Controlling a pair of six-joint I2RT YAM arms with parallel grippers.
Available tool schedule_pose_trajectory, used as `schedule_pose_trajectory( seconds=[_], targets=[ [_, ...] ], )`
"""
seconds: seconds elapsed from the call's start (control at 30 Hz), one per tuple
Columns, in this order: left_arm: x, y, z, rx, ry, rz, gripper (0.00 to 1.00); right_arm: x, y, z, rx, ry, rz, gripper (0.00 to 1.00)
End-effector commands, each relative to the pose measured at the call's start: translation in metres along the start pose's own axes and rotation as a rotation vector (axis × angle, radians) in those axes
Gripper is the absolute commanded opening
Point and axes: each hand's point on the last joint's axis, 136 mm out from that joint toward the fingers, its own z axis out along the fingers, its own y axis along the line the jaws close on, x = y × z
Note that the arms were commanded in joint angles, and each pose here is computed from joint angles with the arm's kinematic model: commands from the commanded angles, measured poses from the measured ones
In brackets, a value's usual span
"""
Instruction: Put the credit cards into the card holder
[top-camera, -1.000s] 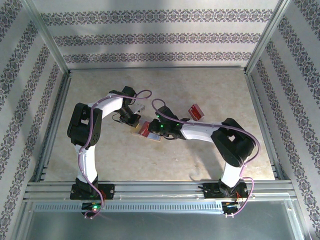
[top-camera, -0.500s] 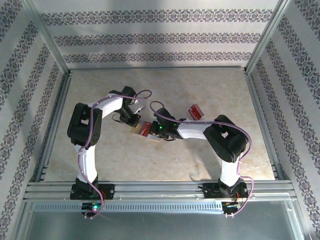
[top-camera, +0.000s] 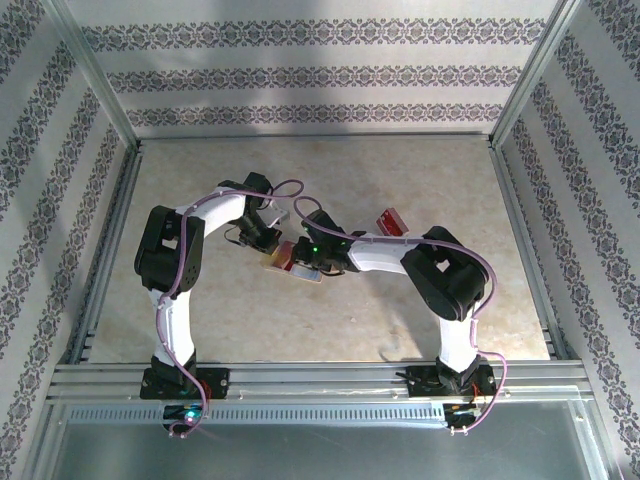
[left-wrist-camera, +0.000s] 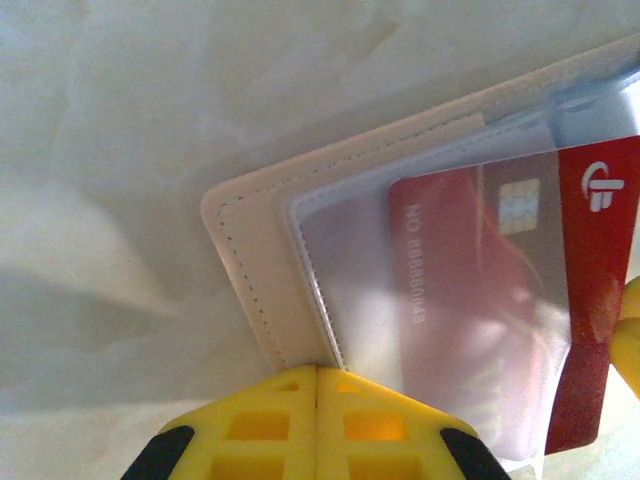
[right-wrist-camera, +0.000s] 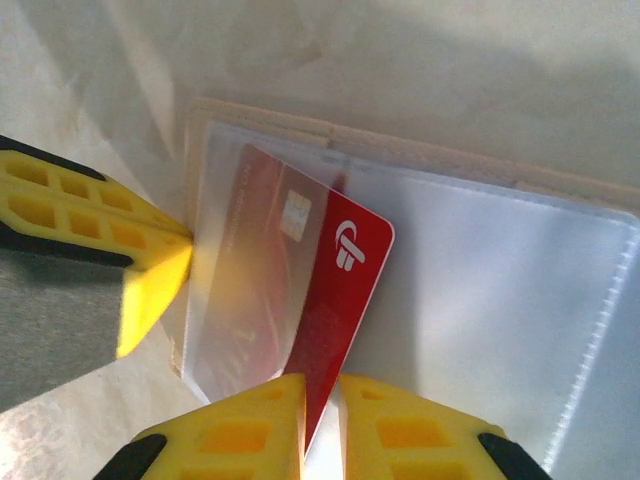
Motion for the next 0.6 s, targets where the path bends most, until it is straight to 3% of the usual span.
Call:
schedule_pose_trajectory(
  seconds=[0.0,0.27,0.57],
  targets=[
    [0.013,0.005,0.009,-0.023,0.057,-0.005,0.06,-0.001,0.004,0.005,0.001,0.019,-0.017,0.17],
    [0.013,0.006,0.008,-0.026,0.058,-0.005,0.06,-0.003,0.009,0.01,-0.011,0.023,-0.016,0.15],
    [0.007,0.006,-0.002,-0.025,0.035,-0.015,0.06,-0.001,0.003,-0.014,0.012,-0.021,-0.016,0.2]
  ],
)
